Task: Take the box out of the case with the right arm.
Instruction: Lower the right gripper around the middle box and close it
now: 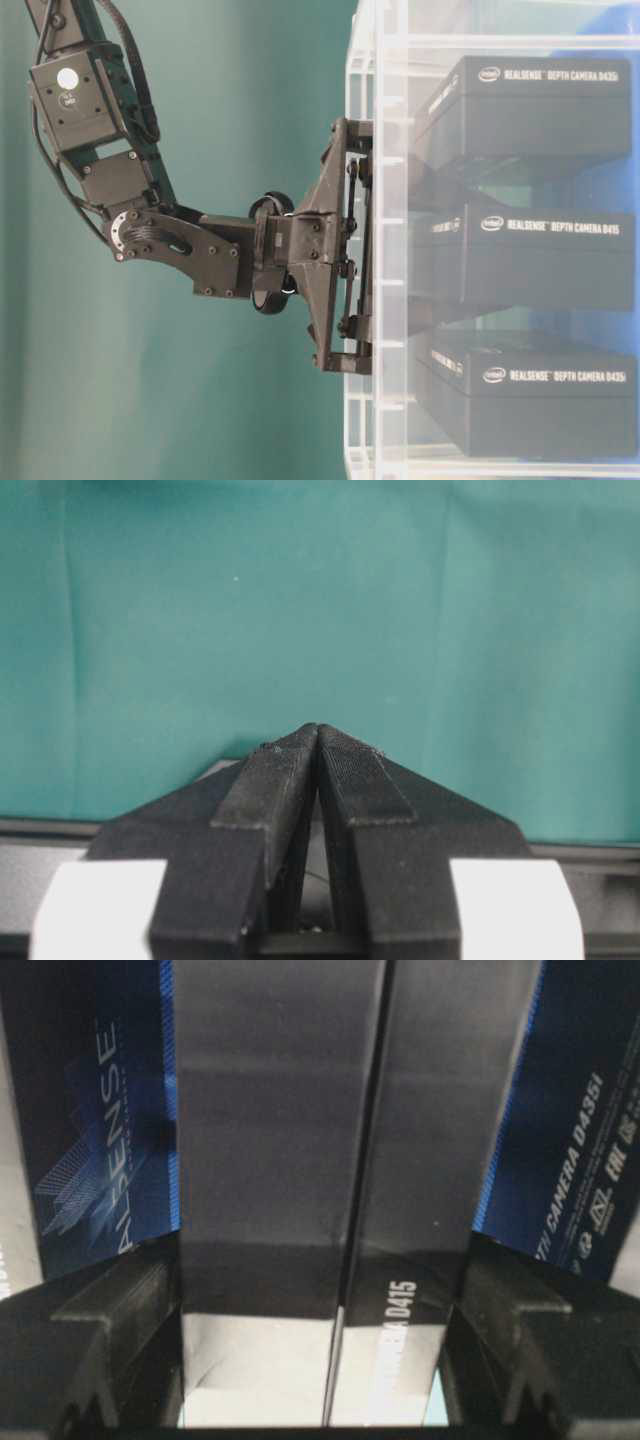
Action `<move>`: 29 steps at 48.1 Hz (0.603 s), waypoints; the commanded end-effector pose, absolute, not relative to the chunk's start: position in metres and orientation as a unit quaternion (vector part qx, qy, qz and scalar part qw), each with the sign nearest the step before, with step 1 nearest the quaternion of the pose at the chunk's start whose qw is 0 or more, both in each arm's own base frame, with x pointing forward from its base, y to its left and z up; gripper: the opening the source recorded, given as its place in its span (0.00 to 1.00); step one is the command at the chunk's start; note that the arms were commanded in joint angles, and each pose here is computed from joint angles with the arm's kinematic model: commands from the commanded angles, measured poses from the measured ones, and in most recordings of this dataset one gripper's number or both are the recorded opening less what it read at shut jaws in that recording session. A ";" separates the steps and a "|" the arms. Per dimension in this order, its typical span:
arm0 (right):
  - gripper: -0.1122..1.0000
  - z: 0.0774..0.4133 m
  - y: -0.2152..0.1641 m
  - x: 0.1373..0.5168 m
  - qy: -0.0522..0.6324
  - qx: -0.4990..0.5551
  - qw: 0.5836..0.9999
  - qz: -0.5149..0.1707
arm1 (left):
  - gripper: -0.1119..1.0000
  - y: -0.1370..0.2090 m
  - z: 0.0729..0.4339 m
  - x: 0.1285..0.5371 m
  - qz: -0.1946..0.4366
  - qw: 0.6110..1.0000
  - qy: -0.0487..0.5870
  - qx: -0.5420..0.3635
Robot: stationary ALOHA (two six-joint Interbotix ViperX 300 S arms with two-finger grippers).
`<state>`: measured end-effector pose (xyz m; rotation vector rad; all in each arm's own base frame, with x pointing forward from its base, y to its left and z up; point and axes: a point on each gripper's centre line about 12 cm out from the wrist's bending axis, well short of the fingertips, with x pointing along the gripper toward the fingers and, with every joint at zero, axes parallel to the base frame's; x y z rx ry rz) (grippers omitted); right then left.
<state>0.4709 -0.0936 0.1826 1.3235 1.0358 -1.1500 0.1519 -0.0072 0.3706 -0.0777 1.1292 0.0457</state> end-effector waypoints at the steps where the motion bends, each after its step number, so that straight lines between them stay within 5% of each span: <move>1: 0.69 0.200 -0.094 0.473 0.419 0.563 0.535 -0.470 | 0.10 -0.008 0.378 0.154 0.020 0.850 0.526 -0.037; 18: 0.69 0.209 -0.094 0.474 0.416 0.564 0.537 -0.469 | 0.10 -0.008 0.378 0.154 0.020 0.850 0.525 -0.037; 29: 0.69 0.256 -0.093 0.462 0.419 0.559 0.537 -0.474 | 0.10 -0.008 0.378 0.153 0.020 0.850 0.525 -0.037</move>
